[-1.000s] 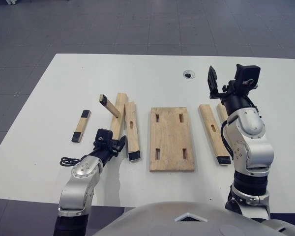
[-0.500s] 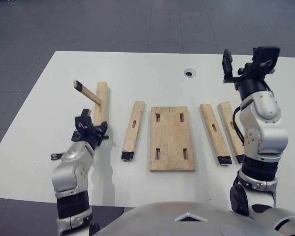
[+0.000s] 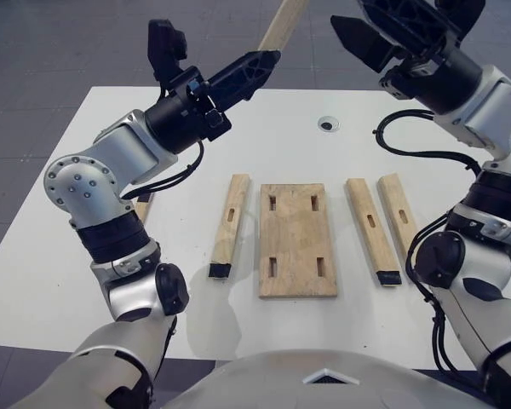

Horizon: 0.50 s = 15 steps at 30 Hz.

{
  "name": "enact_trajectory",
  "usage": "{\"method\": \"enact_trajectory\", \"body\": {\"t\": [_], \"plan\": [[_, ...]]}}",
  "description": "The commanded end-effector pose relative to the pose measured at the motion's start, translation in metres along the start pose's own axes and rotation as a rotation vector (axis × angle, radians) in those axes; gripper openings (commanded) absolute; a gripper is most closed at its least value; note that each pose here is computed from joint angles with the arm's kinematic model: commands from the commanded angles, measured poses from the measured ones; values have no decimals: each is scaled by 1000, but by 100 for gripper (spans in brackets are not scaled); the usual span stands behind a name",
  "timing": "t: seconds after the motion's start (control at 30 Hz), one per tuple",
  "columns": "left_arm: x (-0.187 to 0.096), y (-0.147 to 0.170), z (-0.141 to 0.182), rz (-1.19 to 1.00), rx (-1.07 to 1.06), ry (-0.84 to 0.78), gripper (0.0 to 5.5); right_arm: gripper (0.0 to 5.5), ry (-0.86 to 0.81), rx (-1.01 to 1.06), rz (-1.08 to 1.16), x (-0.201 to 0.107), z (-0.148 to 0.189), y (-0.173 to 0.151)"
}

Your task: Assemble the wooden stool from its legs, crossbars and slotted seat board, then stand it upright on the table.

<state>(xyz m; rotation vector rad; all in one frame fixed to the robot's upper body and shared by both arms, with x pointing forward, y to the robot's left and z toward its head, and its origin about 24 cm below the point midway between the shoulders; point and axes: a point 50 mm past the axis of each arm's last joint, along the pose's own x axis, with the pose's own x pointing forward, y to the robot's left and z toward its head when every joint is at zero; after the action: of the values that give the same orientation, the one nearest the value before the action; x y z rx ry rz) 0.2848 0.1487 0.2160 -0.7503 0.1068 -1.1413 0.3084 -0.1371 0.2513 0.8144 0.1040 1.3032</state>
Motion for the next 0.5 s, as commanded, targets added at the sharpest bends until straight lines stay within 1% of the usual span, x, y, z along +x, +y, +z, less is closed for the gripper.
{"method": "enact_trajectory", "body": {"t": [0.03, 0.23, 0.33, 0.37, 0.4, 0.43, 0.5], "plan": [[8, -7, -4, -52, 4, 35, 203, 550, 41, -8, 49, 7, 1, 9], [12, -12, -16, -105, -19, 75, 203, 550, 84, -6, 68, 15, -3, 10], [9, -13, -23, -127, -38, 120, 203, 550, 85, 6, 116, 17, 0, 13], [6, -12, -25, -124, -43, 127, 203, 524, 81, 26, 159, 17, 2, 16], [5, -11, -25, -120, -47, 130, 203, 513, 81, 39, 198, 16, 4, 20], [3, -9, -26, -113, -50, 133, 203, 484, 85, 52, 242, 14, 5, 24], [1, -7, -27, -103, -54, 139, 203, 453, 109, 69, 307, 13, 5, 30]]}}
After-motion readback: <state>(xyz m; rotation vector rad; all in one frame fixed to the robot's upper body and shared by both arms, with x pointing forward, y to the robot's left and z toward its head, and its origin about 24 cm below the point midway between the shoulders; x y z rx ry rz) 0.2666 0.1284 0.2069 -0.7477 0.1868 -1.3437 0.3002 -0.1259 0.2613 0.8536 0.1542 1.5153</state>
